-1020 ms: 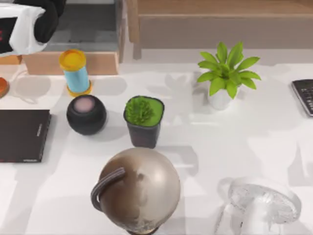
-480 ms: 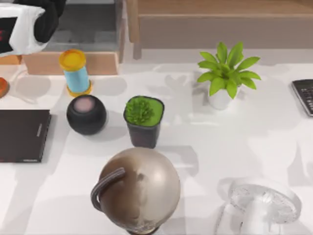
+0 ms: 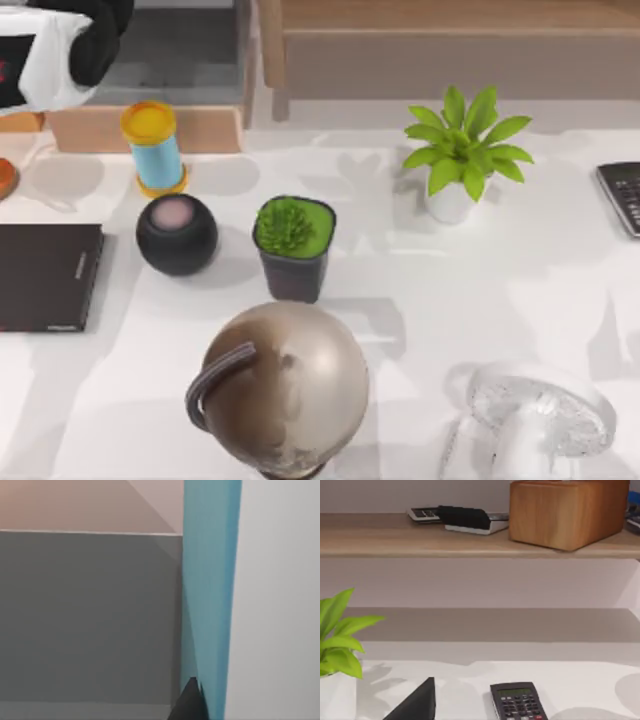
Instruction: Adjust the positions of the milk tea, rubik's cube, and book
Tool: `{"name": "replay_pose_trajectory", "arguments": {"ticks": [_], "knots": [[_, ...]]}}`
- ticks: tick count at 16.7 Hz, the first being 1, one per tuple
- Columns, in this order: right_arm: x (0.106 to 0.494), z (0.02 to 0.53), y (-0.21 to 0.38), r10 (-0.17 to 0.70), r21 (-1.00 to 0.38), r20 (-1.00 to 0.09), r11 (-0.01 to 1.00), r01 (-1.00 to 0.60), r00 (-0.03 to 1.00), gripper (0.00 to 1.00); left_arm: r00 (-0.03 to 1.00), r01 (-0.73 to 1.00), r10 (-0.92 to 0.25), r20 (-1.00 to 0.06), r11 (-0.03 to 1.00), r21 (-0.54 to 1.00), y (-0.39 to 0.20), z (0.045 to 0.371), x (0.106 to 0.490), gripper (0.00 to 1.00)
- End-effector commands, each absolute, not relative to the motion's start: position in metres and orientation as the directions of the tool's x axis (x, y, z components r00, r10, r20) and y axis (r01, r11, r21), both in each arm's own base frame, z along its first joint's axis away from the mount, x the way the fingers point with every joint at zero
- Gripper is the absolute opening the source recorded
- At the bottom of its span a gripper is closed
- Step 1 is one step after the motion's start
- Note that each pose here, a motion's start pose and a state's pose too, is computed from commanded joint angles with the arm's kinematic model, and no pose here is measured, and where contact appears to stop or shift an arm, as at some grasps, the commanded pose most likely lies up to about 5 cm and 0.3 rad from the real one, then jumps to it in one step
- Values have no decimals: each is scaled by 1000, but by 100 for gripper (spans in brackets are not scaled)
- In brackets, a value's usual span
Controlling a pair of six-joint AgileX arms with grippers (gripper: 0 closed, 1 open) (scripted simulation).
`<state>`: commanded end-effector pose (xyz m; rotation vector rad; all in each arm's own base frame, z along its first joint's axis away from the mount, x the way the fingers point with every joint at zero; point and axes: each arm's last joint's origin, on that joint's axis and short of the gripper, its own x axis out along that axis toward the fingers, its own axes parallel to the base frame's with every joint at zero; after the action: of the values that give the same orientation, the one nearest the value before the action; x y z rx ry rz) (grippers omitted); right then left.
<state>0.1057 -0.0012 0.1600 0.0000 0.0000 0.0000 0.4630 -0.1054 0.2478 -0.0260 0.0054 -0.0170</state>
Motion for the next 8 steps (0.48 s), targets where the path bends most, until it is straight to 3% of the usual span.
{"name": "replay_pose_trajectory", "arguments": {"ticks": [8], "knots": [[106, 160, -1, 0, 0, 0, 1000, 0, 1000, 100, 1000, 17, -17, -4, 1000, -25, -105, 256, 455, 0]]}}
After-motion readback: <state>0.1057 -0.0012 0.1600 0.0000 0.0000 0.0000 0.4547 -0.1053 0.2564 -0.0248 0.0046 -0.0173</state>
